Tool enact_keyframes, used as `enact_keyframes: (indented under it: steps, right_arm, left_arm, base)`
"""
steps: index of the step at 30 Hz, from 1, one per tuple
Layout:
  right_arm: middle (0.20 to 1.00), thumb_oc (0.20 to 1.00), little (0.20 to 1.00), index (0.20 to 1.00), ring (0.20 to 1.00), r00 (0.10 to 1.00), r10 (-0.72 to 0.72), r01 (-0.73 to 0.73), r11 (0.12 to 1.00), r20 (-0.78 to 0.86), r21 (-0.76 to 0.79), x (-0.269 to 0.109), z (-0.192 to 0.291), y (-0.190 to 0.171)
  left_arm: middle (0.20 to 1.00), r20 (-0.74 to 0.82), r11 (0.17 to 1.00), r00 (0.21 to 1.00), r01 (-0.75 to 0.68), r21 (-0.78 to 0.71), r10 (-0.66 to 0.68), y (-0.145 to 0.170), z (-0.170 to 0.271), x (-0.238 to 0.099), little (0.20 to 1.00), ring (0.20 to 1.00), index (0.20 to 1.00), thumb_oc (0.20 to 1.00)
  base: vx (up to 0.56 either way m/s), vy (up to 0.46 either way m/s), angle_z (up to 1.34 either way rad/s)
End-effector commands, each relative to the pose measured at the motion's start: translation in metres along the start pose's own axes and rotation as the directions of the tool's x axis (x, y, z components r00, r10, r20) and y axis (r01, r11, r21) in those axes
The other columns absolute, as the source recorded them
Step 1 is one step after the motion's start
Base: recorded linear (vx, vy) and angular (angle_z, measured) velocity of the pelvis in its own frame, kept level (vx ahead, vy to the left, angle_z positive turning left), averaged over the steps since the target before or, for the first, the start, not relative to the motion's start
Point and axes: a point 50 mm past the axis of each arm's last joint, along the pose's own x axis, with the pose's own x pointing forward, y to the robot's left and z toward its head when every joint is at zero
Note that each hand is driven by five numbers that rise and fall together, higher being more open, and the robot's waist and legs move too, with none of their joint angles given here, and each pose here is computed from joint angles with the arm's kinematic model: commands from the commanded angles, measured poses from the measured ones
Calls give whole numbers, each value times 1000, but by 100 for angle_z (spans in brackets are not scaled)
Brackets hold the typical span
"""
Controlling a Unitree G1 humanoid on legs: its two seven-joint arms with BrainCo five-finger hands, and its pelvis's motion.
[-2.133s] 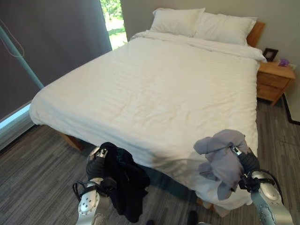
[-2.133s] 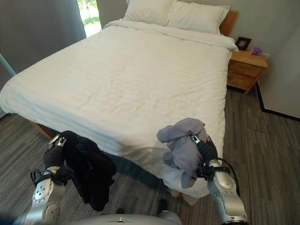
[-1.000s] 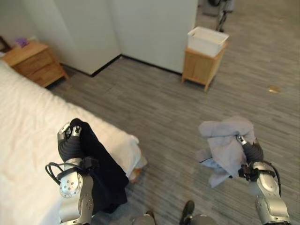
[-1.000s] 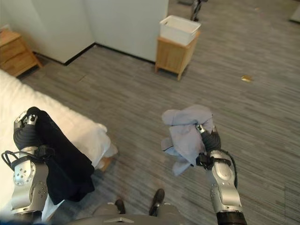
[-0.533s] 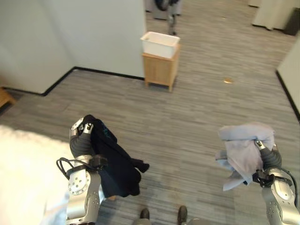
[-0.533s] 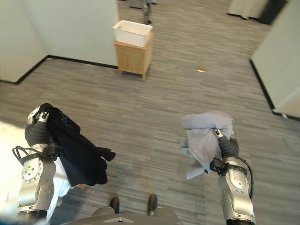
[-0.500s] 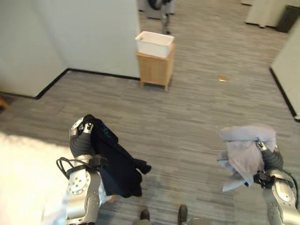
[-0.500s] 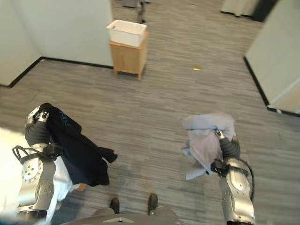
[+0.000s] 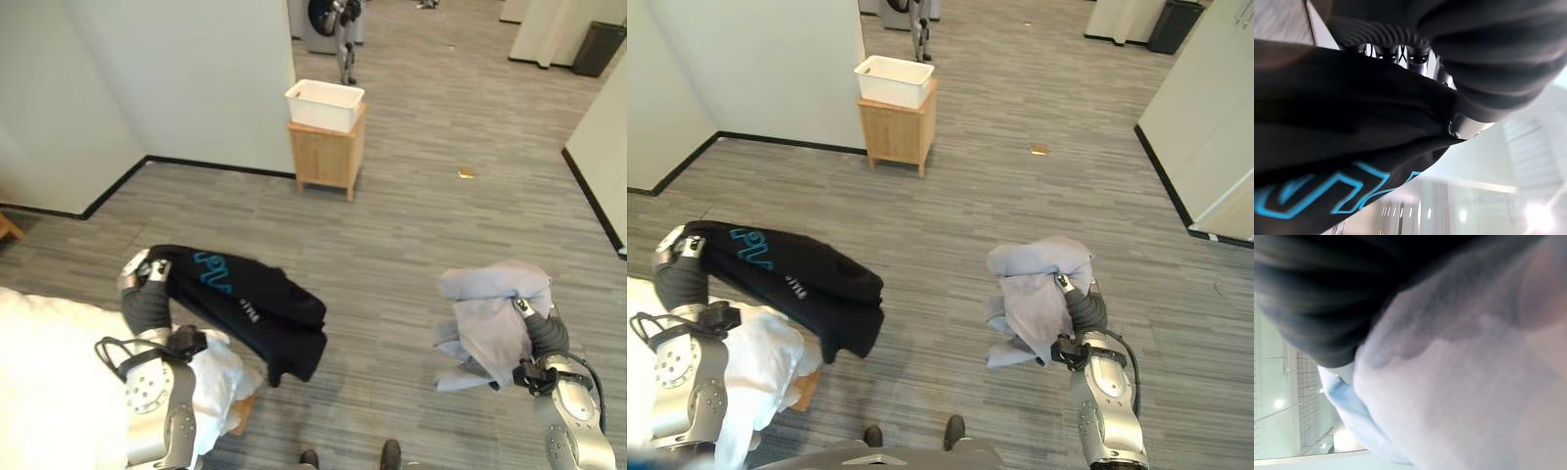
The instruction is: Pick up bed clothes into laundry basket.
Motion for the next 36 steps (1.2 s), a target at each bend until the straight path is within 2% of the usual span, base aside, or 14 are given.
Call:
enact_keyframes:
  steps: [1,7,10,15,17,21,27,36]
  right_arm:
    - [200,200,200,200,200,968,33,-46,998,249,47,18,48,12]
    - [200,200,200,200,200,964,79,-89,996,254,28,18,49,23]
    - [200,200,200,200,200,965,72,-82,996,254,27,21,51,21]
    - [200,200,200,200,200,963,62,-72,997,262,28,17,53,16]
    - [200,200,200,200,200,963,66,-77,996,262,32,17,52,16]
    - [200,200,200,200,200,957,72,-86,996,279,39,22,58,11]
    - [200,200,200,200,200,962,23,-34,999,272,34,24,60,3]
    - [200,200,200,200,200,973,71,-68,997,221,-24,24,50,6]
  left_arm:
    - [200,162,998,985,48,43,-54,-3,30,16,200,200,200,200]
    - [200,109,991,986,123,55,-128,-15,20,15,200,200,200,200]
    - [200,102,981,976,192,28,-194,-26,19,14,200,200,200,200]
    - [200,109,978,972,204,31,-207,-29,20,20,200,200,200,200]
    - [200,117,979,972,203,22,-204,-30,20,19,200,200,200,200]
    - [200,117,979,978,185,-89,-174,-35,16,19,200,200,200,200]
    - [200,101,977,980,181,-115,-170,-32,15,17,200,200,200,200]
    - [200,48,989,990,137,-53,-135,-19,6,7,200,200,200,200]
  base:
    - [1,192,12]
    - [82,144,17]
    - [347,-88,-7]
    - [532,-187,37]
    - [353,-158,22]
    - [437,-287,-12]
    - [466,-185,0]
    - [564,104,-9]
